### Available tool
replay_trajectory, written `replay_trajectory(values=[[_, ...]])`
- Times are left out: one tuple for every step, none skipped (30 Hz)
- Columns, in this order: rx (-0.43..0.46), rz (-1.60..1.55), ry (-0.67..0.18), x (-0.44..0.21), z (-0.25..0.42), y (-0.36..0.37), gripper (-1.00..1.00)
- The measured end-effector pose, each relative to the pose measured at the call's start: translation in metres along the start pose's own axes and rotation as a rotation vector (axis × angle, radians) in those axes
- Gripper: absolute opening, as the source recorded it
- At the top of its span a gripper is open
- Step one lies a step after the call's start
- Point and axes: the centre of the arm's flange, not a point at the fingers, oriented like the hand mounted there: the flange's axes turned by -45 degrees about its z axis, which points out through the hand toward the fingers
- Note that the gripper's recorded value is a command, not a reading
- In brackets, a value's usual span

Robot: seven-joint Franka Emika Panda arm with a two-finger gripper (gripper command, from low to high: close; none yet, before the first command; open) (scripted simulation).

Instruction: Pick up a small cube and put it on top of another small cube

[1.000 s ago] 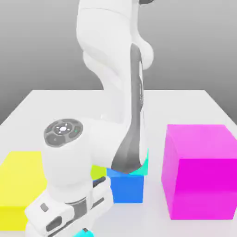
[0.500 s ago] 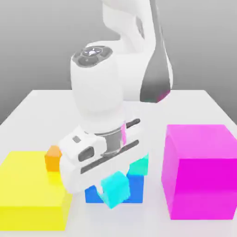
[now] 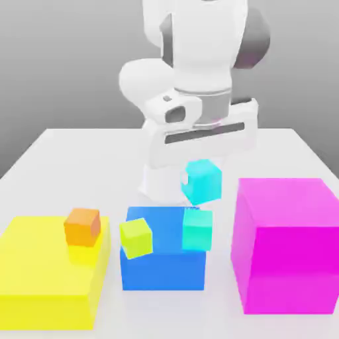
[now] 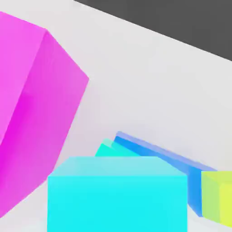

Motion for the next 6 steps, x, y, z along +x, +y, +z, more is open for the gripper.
replay_trajectory(values=[[-0.002, 0.002, 0.0, 0.0, 0.011, 0.0, -1.0], [-0.003, 0.003, 0.0, -0.001, 0.023, 0.0, -1.0], [-0.004, 0.003, -0.001, -0.002, 0.035, -0.001, -1.0], [-0.005, 0.003, -0.001, -0.002, 0.041, -0.001, 1.0], [-0.005, 0.003, -0.001, -0.002, 0.041, -0.001, 1.0], [-0.005, 0.003, -0.001, -0.002, 0.041, -0.001, 1.0]])
